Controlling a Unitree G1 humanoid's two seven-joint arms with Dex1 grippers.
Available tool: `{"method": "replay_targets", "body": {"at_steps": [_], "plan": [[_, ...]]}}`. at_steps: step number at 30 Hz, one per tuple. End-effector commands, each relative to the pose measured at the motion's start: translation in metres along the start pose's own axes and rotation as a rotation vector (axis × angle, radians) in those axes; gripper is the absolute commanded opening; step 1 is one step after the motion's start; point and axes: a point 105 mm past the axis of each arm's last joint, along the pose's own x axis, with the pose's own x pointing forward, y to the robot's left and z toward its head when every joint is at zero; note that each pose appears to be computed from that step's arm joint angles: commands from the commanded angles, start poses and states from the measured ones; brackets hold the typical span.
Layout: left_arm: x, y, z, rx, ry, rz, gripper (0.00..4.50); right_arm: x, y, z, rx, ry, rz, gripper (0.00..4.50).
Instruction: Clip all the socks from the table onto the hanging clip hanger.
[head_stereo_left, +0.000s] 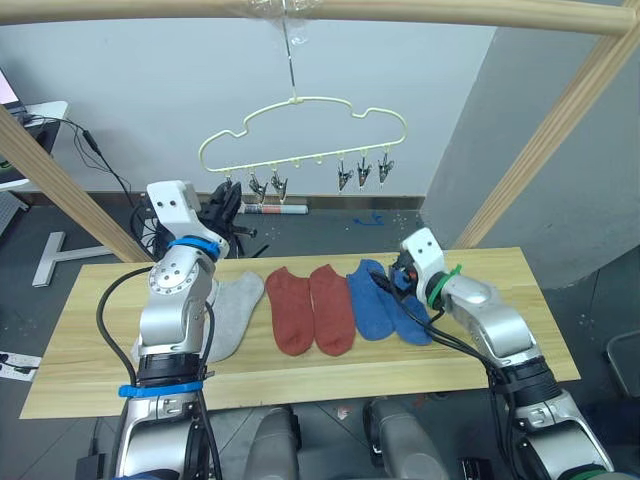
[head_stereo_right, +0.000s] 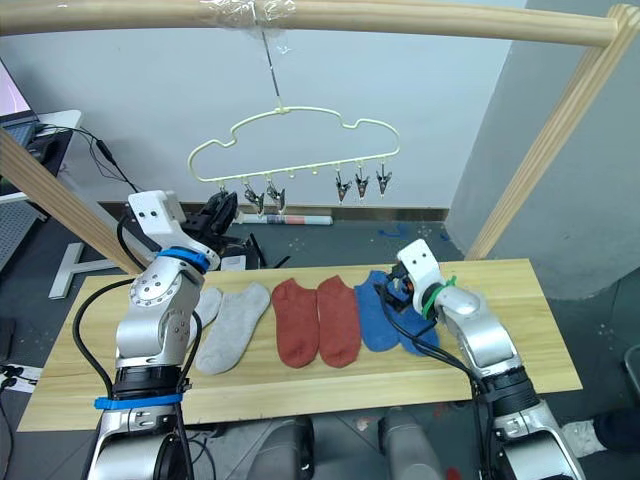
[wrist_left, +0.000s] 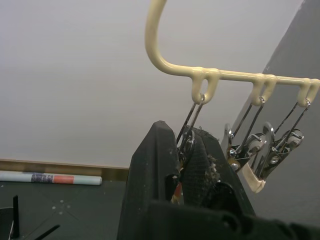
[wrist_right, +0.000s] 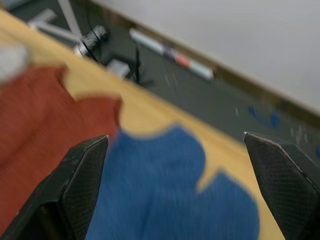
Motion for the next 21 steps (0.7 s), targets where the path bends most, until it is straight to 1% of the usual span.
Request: {"method": "replay_targets", "body": {"at_steps": [1, 5, 10, 13, 15, 17, 21], "plan": [[-0.003, -0.001, 0.016, 0.030, -0.042, -0.019, 0.20, 0.006, -0.011, -0.018, 0.019, 0.072, -0.054, 4.50], [-0.005, -0.001, 0.016, 0.032, -0.039, -0.019, 0.20, 0.009, -0.022, -0.043, 0.036, 0.169, -0.091, 4.50], [-0.007, -0.003, 0.016, 0.029, -0.035, -0.020, 0.20, 0.007, -0.029, -0.058, 0.078, 0.226, -0.107, 4.50], [-0.009, -0.003, 0.015, 0.028, -0.032, -0.020, 0.20, 0.007, -0.027, -0.064, 0.126, 0.247, -0.093, 4.50], [-0.009, -0.003, 0.015, 0.029, -0.031, -0.020, 0.20, 0.006, -0.025, -0.068, 0.149, 0.257, -0.083, 4.12], [-0.009, -0.003, 0.016, 0.029, -0.032, -0.021, 0.20, 0.006, -0.023, -0.072, 0.173, 0.268, -0.080, 3.64], [-0.007, -0.003, 0.017, 0.031, -0.034, -0.023, 0.20, 0.003, -0.023, -0.078, 0.208, 0.284, -0.081, 2.20]]}}
